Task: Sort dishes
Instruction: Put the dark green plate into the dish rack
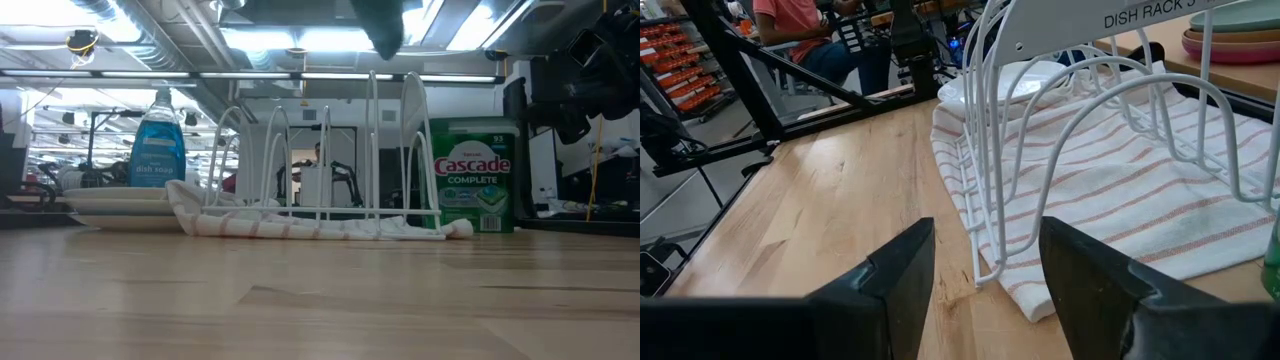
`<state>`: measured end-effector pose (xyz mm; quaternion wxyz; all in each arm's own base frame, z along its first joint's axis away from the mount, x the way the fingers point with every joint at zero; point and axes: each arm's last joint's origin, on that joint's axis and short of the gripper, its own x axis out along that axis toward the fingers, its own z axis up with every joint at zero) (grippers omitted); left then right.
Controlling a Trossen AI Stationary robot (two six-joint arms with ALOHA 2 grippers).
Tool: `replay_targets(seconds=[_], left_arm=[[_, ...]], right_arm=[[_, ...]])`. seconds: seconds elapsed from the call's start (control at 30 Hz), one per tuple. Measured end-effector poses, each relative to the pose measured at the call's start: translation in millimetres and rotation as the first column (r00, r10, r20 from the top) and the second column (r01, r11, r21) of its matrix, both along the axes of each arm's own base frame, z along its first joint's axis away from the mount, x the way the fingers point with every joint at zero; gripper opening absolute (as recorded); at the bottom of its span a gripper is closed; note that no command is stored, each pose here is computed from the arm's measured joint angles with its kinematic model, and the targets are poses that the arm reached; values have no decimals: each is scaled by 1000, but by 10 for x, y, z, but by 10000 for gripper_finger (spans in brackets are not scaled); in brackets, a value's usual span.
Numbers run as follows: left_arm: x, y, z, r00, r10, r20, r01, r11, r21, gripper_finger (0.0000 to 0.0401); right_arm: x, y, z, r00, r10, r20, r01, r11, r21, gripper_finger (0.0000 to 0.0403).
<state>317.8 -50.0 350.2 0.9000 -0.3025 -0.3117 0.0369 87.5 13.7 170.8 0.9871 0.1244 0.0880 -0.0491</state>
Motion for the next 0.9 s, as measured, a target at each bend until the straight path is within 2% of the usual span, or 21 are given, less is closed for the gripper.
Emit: replay_targets(seconds=[0.1,0.47,0.7,0.9], left_arm=[[100,18,-123,1000,11,8,-10,1000,-25,0],[341,180,-466,993,86,-82,-95,990,-105,0],[473,283,-698,987,92,-129,-114,977,-178,0],[569,360,-913,970,88,-228,-144,960,-242,0]], right_arm=[[0,0,0,1000,0,0,0,1000,0,186],[0,0,0,1000,0,0,0,1000,0,186],[0,0,0,1000,0,0,0,1000,0,186],[0,0,-2,1000,0,-1,0,1000,-1,186]])
